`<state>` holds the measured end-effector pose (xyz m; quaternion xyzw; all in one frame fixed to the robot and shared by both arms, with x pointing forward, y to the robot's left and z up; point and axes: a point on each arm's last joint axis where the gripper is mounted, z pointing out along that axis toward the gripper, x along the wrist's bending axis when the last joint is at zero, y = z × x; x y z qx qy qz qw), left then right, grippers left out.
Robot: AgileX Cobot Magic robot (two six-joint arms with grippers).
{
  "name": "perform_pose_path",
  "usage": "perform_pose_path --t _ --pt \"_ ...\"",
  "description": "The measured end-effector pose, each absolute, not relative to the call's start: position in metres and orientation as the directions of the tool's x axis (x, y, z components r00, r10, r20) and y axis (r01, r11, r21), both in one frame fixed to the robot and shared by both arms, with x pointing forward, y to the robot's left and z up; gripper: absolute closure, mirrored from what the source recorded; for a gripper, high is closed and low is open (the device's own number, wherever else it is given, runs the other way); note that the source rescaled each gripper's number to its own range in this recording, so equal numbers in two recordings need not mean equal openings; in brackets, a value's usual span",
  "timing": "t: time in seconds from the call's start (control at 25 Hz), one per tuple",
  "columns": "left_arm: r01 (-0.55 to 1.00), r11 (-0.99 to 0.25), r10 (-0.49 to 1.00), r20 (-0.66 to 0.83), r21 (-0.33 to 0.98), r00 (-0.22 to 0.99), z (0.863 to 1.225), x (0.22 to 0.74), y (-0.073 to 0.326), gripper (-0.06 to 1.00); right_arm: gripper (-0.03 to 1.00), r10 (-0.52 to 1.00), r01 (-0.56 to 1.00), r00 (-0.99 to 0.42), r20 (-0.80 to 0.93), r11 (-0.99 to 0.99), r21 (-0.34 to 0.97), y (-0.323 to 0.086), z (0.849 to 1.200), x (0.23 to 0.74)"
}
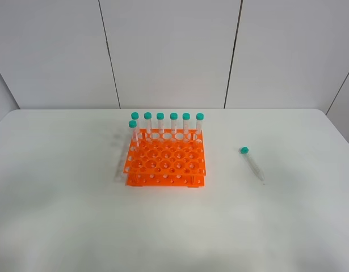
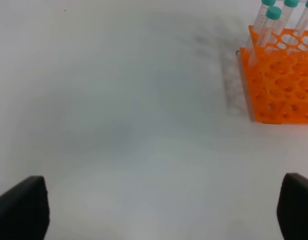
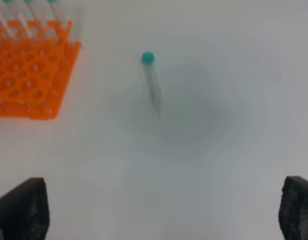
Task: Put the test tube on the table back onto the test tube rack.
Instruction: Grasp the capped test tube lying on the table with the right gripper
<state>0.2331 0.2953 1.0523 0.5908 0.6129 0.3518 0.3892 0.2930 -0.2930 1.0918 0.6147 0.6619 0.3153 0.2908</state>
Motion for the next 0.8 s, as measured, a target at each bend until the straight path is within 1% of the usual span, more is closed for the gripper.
perform_pose_path --t 0.16,0.32,0.48,0.64,0.76,0.8 --pt "0.45 0.054 0.998 -0.061 0.891 0.001 1.052 0.233 0.295 -0.06 -0.03 0.997 0.742 -0.071 0.007 0.048 0.669 -0.294 1.104 0.349" --pt "0.45 0.054 0.998 -0.061 0.891 0.001 1.052 0.233 0.295 -0.06 -0.03 0.997 0.847 -0.071 0.017 0.052 0.528 -0.295 1.098 0.411" --pt "0.45 0.054 0.998 -0.061 0.891 0.001 1.052 0.233 0.295 -0.06 -0.03 0.996 0.94 -0.089 0.018 0.078 0.333 -0.296 1.07 0.474" --pt "0.45 0.054 0.998 -0.061 0.891 0.001 1.052 0.233 0.295 -0.06 -0.03 0.993 0.97 -0.121 -0.003 0.119 0.213 -0.299 1.04 0.529" --pt "0.45 0.054 0.998 -0.061 0.891 0.001 1.052 0.233 0.295 -0.06 -0.03 0.991 0.976 -0.131 -0.002 0.129 0.175 -0.299 1.019 0.562" --pt "0.45 0.054 0.998 -0.061 0.891 0.001 1.052 0.233 0.295 -0.06 -0.03 0.991 0.976 -0.131 -0.002 0.129 0.175 -0.299 1.019 0.562"
